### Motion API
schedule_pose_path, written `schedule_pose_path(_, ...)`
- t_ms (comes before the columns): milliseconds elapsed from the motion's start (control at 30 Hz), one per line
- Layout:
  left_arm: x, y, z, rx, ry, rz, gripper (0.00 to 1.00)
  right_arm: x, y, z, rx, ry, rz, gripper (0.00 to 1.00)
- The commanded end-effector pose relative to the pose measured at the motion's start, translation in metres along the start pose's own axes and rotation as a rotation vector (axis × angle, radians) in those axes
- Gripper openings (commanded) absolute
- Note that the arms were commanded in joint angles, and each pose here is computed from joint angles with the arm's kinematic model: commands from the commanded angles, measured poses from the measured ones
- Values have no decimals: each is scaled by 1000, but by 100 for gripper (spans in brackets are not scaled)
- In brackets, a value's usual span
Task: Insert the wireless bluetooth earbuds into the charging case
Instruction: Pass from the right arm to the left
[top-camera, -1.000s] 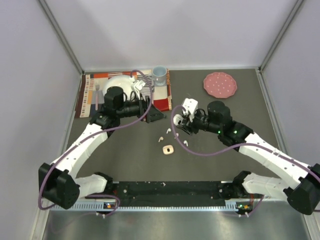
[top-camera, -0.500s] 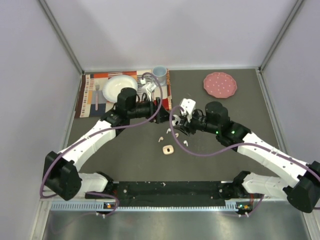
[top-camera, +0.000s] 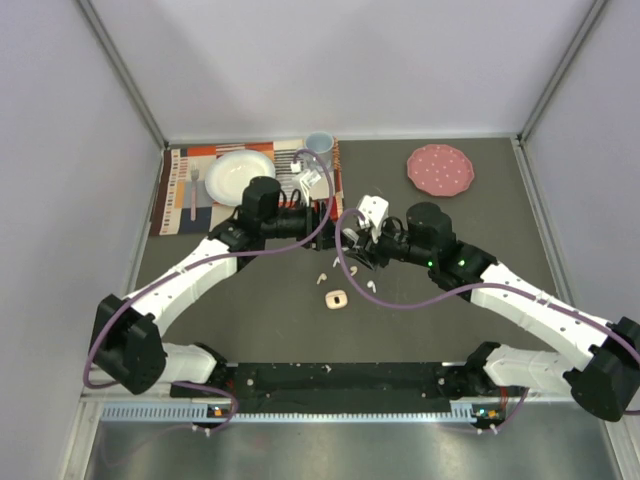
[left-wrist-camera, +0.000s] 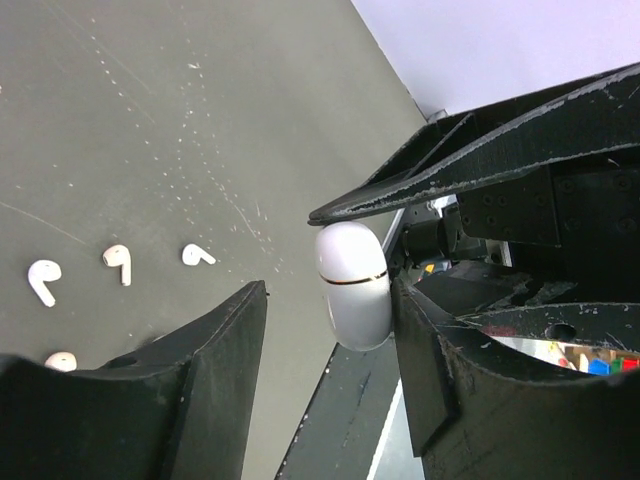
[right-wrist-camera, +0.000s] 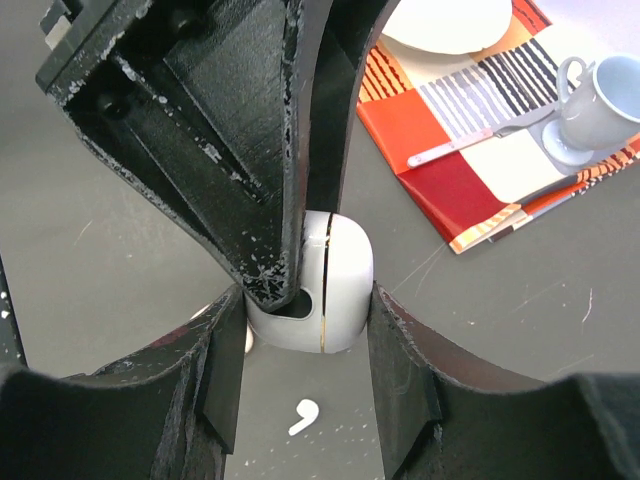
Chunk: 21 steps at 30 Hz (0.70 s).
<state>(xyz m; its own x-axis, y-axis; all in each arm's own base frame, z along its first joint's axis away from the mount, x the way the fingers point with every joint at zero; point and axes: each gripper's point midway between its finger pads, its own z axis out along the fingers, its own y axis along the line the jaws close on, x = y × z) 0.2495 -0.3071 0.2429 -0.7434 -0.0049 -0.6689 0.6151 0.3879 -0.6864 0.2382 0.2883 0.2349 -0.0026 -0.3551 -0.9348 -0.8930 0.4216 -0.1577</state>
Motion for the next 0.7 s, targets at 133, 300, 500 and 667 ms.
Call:
schedule_pose_path(133, -8, -18, 3, 93, 18, 67, 51, -21, -2, 4, 9, -67, -17, 12)
schedule_pose_path(300, -9, -18, 4, 97, 23, 72, 39, -18, -1, 6, 4, -61, -16, 12)
schedule_pose_path(500, -7, -17, 7, 108, 40, 74, 20, -17, 0, 7, 0, -56, -13, 15)
schedule_pose_path(667, -6, -15, 7, 104, 48, 82, 4, -18, -2, 7, 12, -60, -10, 22)
